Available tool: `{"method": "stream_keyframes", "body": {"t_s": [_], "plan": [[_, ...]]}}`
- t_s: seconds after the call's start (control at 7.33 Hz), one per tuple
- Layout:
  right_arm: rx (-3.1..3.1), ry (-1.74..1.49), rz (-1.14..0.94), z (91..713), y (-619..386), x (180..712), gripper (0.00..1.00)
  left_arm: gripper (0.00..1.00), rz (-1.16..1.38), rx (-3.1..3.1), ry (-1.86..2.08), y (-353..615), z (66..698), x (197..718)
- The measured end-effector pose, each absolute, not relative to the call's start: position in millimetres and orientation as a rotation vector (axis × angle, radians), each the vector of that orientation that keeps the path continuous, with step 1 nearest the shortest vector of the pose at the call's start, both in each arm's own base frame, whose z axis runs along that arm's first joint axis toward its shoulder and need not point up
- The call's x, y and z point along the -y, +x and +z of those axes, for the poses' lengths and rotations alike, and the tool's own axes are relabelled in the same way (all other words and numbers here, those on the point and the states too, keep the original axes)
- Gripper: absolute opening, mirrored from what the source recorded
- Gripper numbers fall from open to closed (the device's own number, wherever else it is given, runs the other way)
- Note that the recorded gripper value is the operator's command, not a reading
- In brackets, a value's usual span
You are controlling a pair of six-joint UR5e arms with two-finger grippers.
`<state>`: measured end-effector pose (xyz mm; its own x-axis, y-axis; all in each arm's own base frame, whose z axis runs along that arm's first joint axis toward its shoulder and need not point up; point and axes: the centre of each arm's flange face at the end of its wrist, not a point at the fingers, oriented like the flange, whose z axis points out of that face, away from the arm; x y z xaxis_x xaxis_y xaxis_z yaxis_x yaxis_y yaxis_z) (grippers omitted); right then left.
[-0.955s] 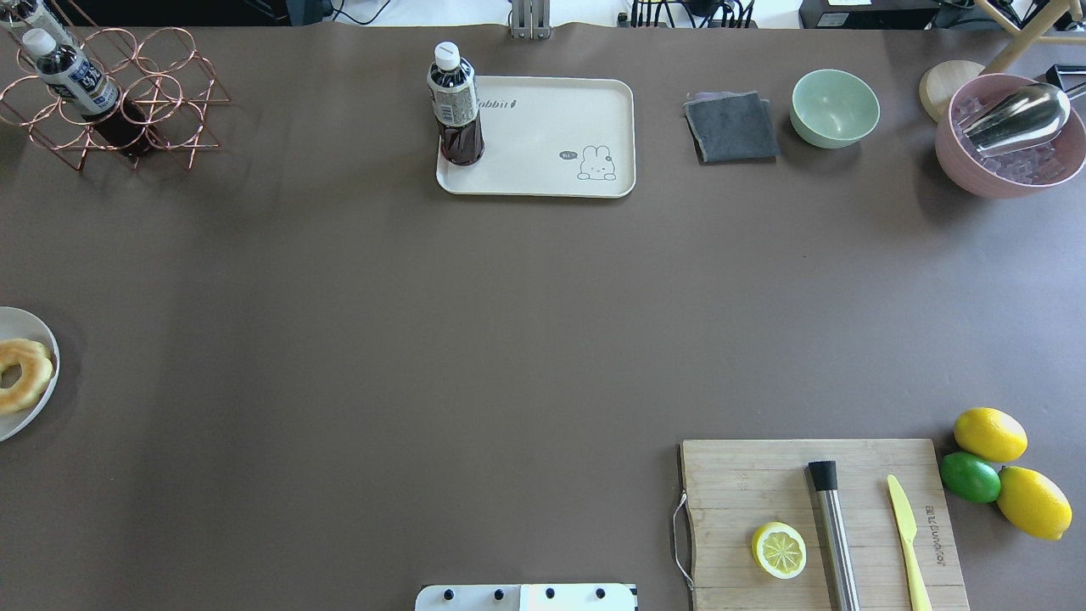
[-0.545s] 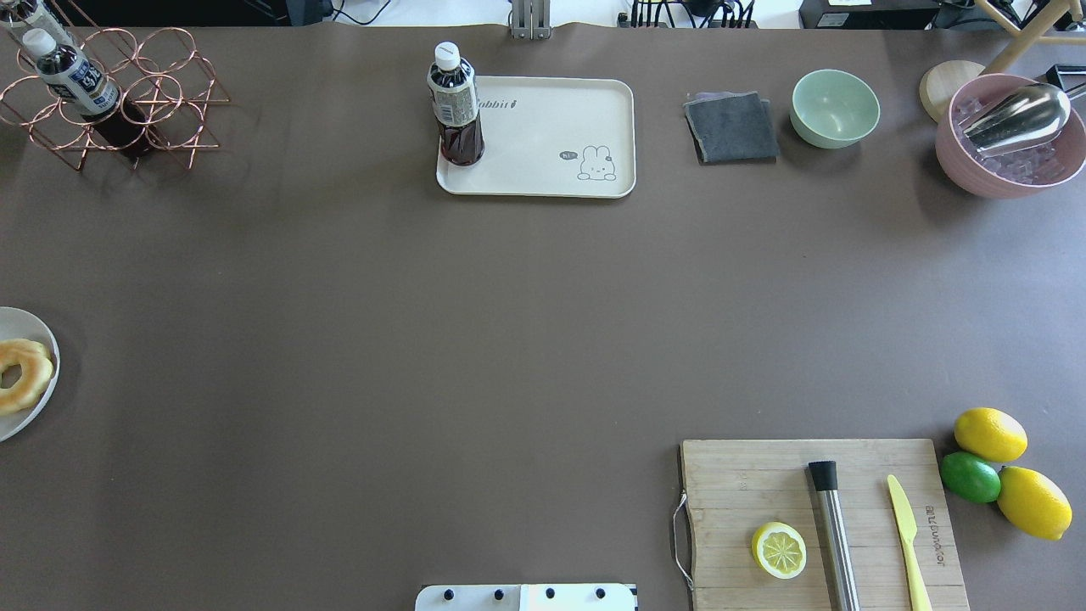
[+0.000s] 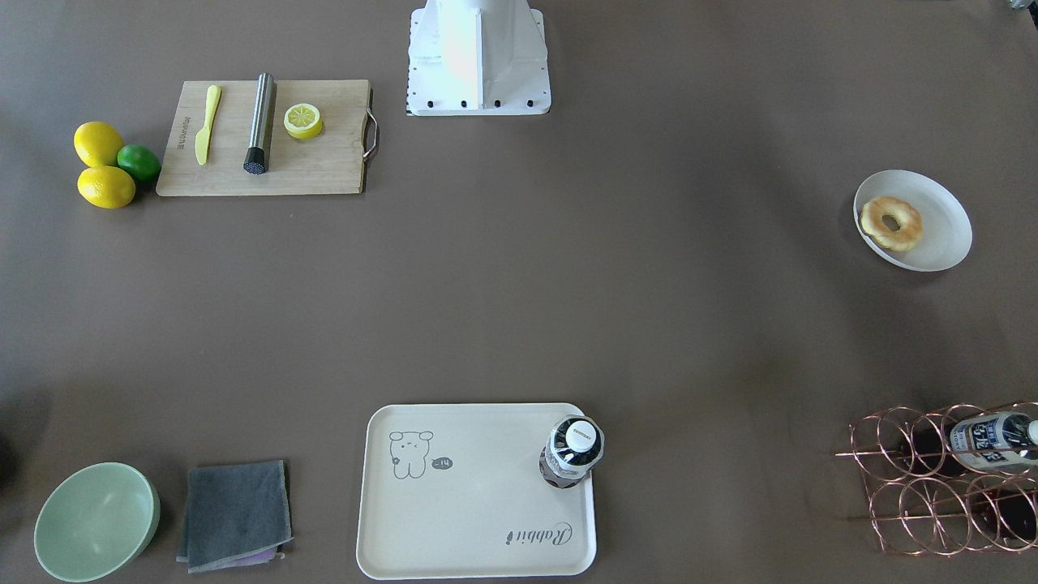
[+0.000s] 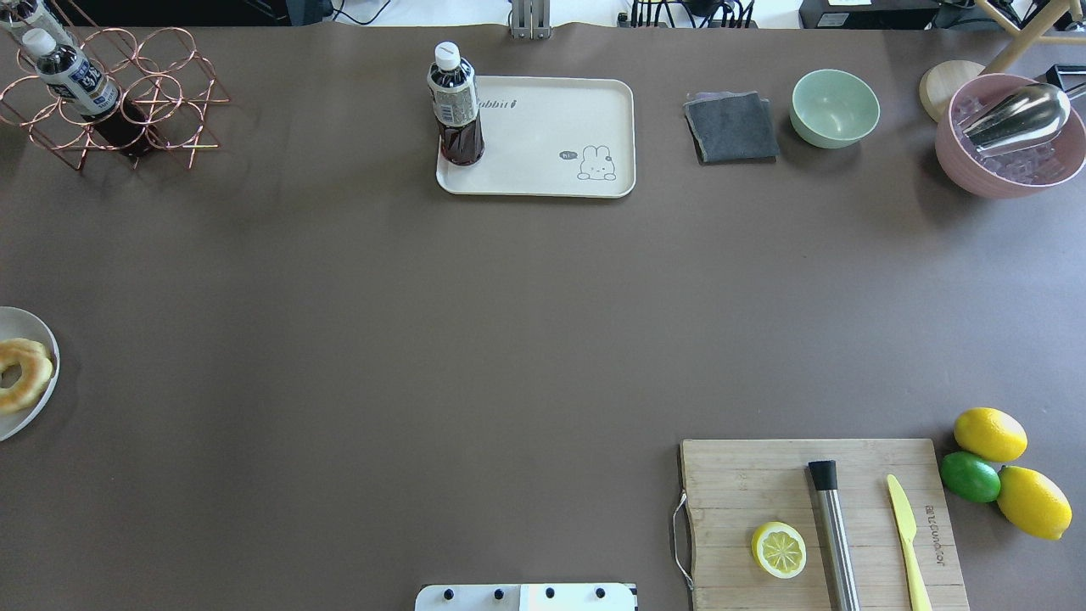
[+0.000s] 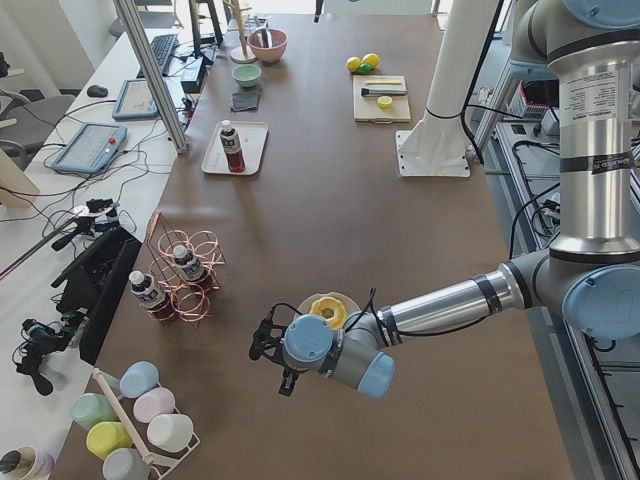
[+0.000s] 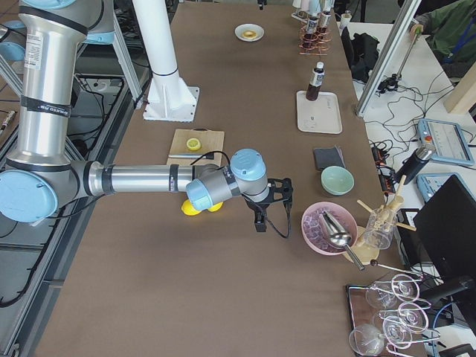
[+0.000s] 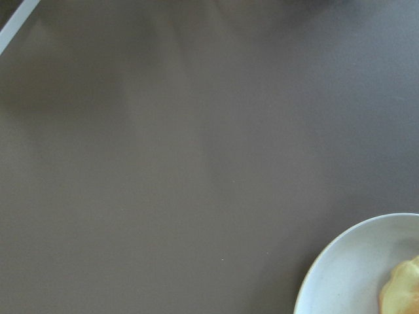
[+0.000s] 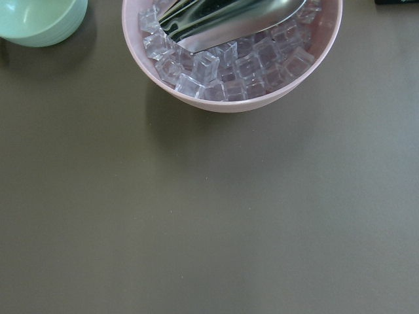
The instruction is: Place donut on tray
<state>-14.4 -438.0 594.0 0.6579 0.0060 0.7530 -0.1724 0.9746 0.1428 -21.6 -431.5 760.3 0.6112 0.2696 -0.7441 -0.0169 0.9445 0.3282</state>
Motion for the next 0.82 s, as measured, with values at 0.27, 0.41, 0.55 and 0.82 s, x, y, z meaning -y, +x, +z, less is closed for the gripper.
{"method": "stream_keyframes", "body": {"t_s": [0.27, 0.41, 0.55, 0.82], "plan": [[0.872, 0.226, 0.102, 600.1, -28.1, 425.2, 1.00, 0.97, 0.164, -0.917, 0.303, -11.8, 773.5, 411.2], [0.872, 0.221, 0.103, 607.9, -29.1, 420.9, 1.00, 0.97, 0.167, -0.925, 0.301, -10.4, 777.4, 402.3], [0.874, 0.222, 0.104, 608.9, -29.0, 419.7, 0.99, 0.97, 0.167, -0.951, 0.307, -11.2, 777.1, 387.1], [0.876, 0.226, 0.106, 607.2, -29.0, 419.3, 0.99, 0.96, 0.147, -0.989, 0.304, -11.1, 772.8, 374.4]]}}
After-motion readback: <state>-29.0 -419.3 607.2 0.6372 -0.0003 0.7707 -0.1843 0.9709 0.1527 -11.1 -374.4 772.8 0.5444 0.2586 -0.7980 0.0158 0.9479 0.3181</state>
